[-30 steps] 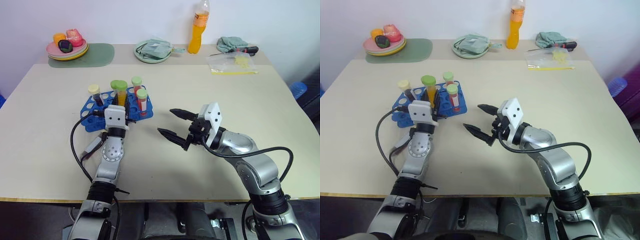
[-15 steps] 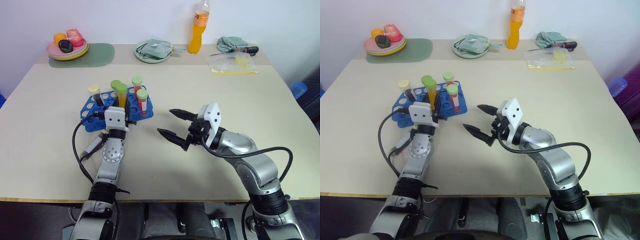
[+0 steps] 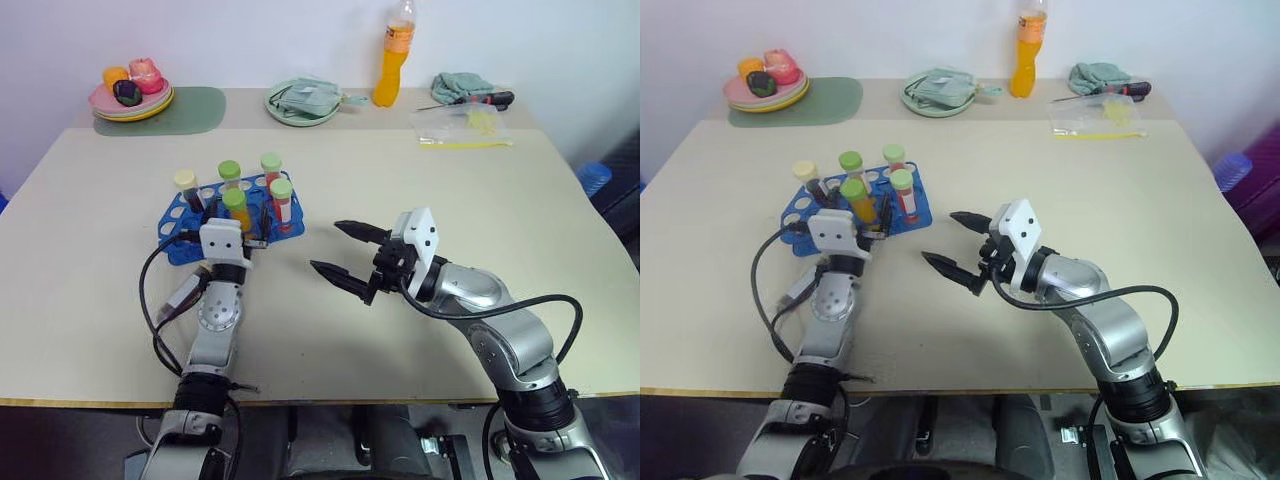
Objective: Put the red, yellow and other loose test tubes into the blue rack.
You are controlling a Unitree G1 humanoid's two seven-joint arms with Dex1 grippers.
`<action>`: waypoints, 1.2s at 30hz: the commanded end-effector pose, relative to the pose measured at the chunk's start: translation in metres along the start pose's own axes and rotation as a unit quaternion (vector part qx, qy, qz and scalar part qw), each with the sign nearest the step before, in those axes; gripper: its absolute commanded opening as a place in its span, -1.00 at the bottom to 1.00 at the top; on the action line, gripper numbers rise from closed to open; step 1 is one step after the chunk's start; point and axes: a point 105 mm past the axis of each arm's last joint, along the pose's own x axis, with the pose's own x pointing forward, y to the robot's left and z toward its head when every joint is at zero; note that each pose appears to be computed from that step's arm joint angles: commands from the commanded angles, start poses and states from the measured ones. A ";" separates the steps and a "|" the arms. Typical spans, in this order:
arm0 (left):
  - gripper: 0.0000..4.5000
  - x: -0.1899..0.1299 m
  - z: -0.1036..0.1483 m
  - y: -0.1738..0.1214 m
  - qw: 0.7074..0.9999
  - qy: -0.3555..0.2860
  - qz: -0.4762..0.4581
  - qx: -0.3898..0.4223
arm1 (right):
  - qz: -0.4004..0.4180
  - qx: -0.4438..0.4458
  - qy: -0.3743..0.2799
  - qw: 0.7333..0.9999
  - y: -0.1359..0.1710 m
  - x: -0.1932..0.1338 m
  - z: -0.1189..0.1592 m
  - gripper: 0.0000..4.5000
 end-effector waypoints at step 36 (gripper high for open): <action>0.95 -0.053 0.019 0.072 0.707 0.657 -0.240 0.109 | 0.060 -0.029 -0.008 0.998 0.021 -0.002 0.005 0.88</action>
